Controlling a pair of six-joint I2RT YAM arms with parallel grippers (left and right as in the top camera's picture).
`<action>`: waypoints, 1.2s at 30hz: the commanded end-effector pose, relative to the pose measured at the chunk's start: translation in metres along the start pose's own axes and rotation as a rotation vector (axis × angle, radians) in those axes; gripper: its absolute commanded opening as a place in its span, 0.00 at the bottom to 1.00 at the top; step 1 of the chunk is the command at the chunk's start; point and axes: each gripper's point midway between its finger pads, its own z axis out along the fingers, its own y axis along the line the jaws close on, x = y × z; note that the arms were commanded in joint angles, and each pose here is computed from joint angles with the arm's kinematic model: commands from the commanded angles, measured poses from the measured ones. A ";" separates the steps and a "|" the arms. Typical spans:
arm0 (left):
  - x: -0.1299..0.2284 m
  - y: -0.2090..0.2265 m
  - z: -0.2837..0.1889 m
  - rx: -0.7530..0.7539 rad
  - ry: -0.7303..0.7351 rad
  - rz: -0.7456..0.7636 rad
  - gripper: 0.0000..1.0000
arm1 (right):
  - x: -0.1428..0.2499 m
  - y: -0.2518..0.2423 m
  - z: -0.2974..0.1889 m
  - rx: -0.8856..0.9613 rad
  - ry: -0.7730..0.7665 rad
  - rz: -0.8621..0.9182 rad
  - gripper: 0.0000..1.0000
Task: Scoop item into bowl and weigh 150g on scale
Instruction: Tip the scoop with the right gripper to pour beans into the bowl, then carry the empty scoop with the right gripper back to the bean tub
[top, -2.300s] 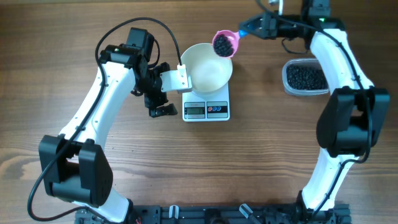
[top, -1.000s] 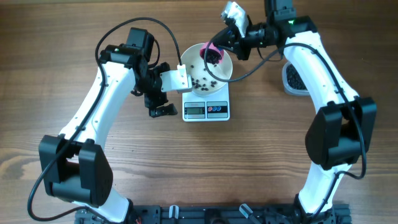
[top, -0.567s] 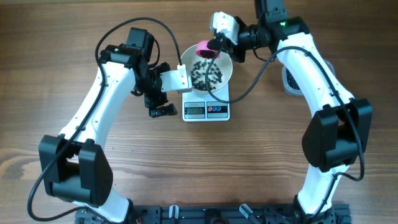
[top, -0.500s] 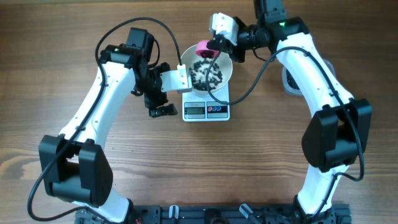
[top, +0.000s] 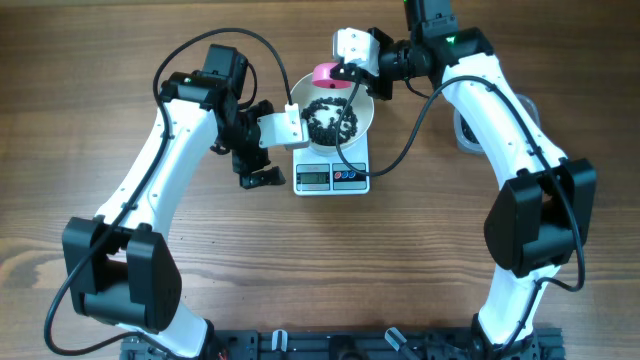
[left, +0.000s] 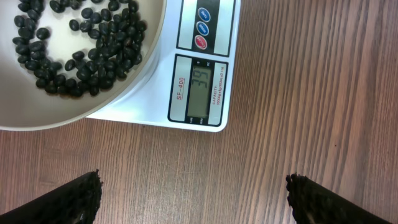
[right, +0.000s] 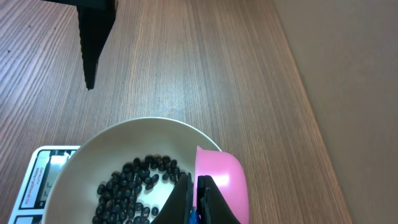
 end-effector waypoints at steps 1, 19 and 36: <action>-0.003 -0.004 0.003 0.020 -0.019 0.018 1.00 | -0.018 -0.006 -0.010 0.027 -0.018 -0.059 0.04; -0.003 -0.004 0.003 0.020 -0.019 0.018 1.00 | -0.020 -0.003 -0.008 0.017 -0.026 -0.004 0.04; -0.003 -0.004 0.003 0.020 -0.019 0.018 1.00 | 0.040 -0.092 -0.165 0.489 -0.023 0.898 0.04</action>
